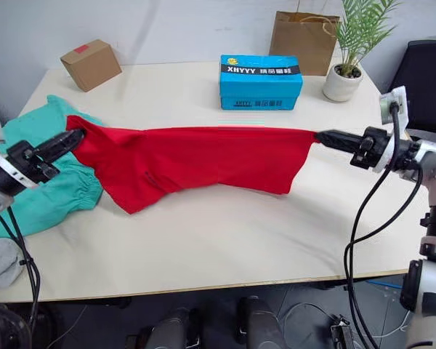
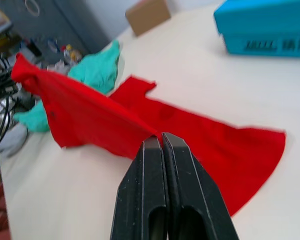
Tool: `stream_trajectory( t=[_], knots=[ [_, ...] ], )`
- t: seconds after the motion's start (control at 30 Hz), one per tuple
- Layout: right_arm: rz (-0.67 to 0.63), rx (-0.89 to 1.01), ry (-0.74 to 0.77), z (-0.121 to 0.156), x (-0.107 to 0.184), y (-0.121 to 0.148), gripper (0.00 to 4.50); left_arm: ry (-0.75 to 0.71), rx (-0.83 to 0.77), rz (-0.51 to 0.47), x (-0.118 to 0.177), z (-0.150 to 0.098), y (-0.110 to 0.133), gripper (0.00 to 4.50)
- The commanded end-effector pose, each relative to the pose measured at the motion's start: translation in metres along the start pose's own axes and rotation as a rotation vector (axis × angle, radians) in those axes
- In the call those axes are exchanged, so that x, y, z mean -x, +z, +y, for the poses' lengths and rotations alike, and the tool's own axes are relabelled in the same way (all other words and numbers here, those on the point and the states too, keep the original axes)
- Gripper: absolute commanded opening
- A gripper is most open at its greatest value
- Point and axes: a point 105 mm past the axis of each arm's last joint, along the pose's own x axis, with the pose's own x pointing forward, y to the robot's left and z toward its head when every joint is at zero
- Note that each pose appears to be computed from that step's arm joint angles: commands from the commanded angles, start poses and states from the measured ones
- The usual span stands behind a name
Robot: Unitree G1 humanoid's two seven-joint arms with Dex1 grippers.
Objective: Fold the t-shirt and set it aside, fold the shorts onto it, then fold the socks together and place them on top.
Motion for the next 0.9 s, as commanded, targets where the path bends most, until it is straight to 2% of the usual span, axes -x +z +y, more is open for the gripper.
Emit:
stream_trajectory(
  t=[0.03,0.17,0.23,0.3,0.37,0.43,0.5,0.57,0.67,0.77,0.83,0.9],
  knots=[
    [0.063,0.037,0.102,0.026,0.010,-0.005,0.02,-0.017,-0.074,0.060,0.012,-0.005,-0.007,0.00],
    [0.302,0.013,0.223,0.056,0.031,-0.040,0.02,-0.177,-0.206,0.278,0.040,-0.031,-0.052,0.00],
    [0.458,0.005,0.258,0.066,0.039,-0.066,0.02,-0.264,-0.197,0.483,0.061,-0.046,-0.085,0.00],
    [0.548,0.005,0.279,0.072,0.041,-0.085,0.02,-0.308,-0.196,0.621,0.076,-0.052,-0.105,0.00],
    [0.623,0.018,0.304,0.075,0.041,-0.102,0.02,-0.313,-0.223,0.675,0.080,-0.048,-0.113,0.00],
    [0.659,0.032,0.317,0.076,0.041,-0.110,0.02,-0.307,-0.235,0.672,0.077,-0.044,-0.113,0.00],
    [0.607,0.068,0.300,0.067,0.034,-0.100,0.02,-0.291,-0.286,0.614,0.057,-0.034,-0.102,0.00],
    [0.466,0.192,0.228,0.046,0.020,-0.065,0.02,-0.257,-0.379,0.431,0.017,-0.022,-0.065,0.00],
    [0.249,0.436,0.069,0.013,0.004,0.003,0.02,-0.179,-0.526,0.198,-0.027,-0.007,-0.004,0.00],
    [-0.061,0.702,-0.169,-0.009,-0.010,0.091,0.02,-0.037,-0.655,-0.038,-0.061,0.005,0.068,0.00],
    [-0.296,0.819,-0.345,-0.011,-0.009,0.151,0.02,0.065,-0.729,-0.207,-0.073,0.007,0.121,0.00],
    [-0.475,0.904,-0.459,0.000,-0.002,0.197,0.02,0.186,-0.838,-0.393,-0.073,-0.001,0.179,0.00]
  ],
)
